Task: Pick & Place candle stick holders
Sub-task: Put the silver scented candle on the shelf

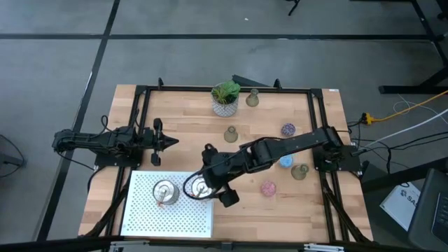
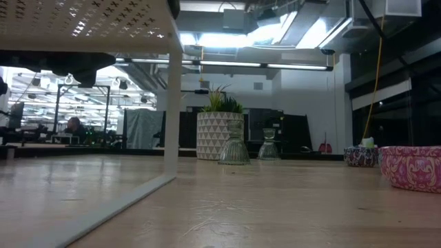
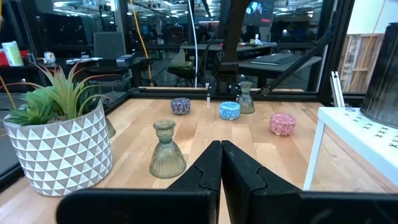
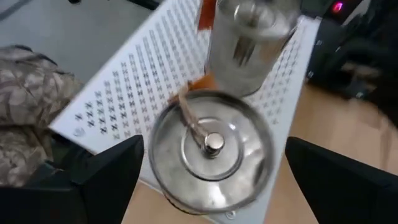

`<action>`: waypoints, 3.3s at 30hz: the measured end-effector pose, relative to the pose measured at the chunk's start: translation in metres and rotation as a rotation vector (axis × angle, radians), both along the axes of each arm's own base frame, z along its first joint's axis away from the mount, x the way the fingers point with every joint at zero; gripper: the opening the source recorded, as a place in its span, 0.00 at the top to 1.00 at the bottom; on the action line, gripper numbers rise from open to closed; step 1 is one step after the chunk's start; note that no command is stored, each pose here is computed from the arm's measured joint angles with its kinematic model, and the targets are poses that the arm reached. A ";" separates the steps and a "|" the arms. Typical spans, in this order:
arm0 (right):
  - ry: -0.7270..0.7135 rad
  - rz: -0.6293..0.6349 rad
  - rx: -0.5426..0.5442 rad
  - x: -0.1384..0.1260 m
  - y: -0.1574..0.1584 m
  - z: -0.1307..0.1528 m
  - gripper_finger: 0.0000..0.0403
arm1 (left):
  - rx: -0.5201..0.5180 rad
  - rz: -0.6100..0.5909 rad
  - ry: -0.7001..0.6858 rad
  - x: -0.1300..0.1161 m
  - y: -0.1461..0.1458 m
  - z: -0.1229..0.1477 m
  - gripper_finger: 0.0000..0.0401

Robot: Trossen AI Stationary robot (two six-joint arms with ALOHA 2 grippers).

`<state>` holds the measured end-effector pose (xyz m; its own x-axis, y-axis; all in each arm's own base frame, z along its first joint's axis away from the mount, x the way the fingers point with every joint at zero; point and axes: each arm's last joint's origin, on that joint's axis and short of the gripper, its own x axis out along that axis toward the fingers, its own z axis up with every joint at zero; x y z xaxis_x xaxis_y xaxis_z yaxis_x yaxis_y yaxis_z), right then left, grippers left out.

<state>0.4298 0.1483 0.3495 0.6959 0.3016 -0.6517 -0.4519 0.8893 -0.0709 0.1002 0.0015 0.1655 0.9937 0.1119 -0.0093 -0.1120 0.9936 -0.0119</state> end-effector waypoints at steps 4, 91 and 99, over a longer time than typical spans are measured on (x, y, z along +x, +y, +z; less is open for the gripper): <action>-0.016 -0.005 0.002 -0.016 -0.006 0.021 0.02 | 0.000 0.000 0.000 0.000 0.000 0.000 0.99; -0.383 -0.045 0.373 -0.031 0.017 -0.136 1.00 | 0.000 0.000 0.000 0.000 0.000 0.000 0.99; -0.311 -0.031 0.330 -0.032 0.015 -0.128 1.00 | 0.000 0.000 0.000 0.000 0.000 0.000 0.99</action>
<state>0.3981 0.1637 0.2212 0.8555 0.4337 -0.2828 -0.4264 0.9000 0.0904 0.1001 0.0015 0.1655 0.9936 0.1123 -0.0093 -0.1124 0.9936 -0.0119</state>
